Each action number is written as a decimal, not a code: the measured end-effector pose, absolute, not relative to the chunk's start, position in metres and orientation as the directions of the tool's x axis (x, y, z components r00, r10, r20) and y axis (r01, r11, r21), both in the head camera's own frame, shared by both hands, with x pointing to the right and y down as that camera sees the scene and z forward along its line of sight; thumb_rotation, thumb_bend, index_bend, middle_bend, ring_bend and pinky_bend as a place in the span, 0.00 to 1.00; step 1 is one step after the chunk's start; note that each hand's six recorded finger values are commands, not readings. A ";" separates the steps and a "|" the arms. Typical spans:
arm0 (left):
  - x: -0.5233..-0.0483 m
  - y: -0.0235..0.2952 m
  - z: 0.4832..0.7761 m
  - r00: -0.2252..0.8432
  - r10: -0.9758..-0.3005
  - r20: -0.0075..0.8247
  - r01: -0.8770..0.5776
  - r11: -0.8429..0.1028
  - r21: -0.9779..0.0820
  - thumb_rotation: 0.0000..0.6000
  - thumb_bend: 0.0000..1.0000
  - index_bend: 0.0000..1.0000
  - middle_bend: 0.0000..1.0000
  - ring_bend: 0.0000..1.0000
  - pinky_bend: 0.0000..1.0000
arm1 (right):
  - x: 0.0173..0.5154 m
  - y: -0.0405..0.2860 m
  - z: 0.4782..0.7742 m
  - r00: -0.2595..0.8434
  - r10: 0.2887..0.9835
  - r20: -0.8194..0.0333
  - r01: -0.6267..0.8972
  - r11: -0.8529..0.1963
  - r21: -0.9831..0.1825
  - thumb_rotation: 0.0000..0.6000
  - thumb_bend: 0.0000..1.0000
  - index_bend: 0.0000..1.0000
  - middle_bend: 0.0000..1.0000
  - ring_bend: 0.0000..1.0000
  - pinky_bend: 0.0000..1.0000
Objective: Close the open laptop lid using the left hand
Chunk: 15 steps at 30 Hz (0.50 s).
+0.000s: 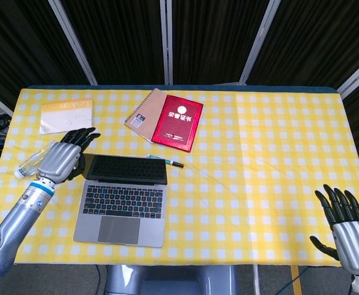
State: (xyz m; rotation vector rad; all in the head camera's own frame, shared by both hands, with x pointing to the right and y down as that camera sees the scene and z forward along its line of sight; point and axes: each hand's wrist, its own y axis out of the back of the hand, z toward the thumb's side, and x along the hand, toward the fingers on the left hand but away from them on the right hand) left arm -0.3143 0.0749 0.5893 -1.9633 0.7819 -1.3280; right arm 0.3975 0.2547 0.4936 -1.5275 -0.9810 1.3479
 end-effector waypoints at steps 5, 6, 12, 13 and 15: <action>-0.305 0.074 0.597 0.331 -0.741 0.585 -0.163 -0.655 -0.738 1.00 1.00 0.30 0.22 0.20 0.25 | 0.397 0.254 0.493 0.110 0.940 -0.323 0.020 -0.326 -0.945 1.00 0.00 0.02 0.00 0.00 0.00; -0.305 0.074 0.598 0.333 -0.736 0.590 -0.166 -0.662 -0.731 1.00 1.00 0.30 0.22 0.20 0.25 | 0.398 0.255 0.493 0.109 0.940 -0.322 0.020 -0.326 -0.945 1.00 0.00 0.02 0.00 0.00 0.00; -0.308 0.078 0.600 0.326 -0.705 0.630 -0.179 -0.700 -0.691 1.00 1.00 0.31 0.23 0.21 0.27 | 0.398 0.254 0.493 0.111 0.941 -0.321 0.022 -0.325 -0.945 1.00 0.00 0.02 0.00 0.00 0.00; -0.309 0.079 0.600 0.323 -0.702 0.635 -0.182 -0.705 -0.686 1.00 1.00 0.31 0.23 0.21 0.27 | 0.397 0.255 0.493 0.111 0.941 -0.321 0.021 -0.325 -0.945 1.00 0.00 0.02 0.00 0.00 0.00; -0.312 0.081 0.599 0.319 -0.692 0.648 -0.183 -0.716 -0.674 1.00 1.00 0.31 0.23 0.22 0.27 | 0.397 0.255 0.493 0.111 0.940 -0.321 0.021 -0.326 -0.945 1.00 0.00 0.02 0.00 0.00 0.00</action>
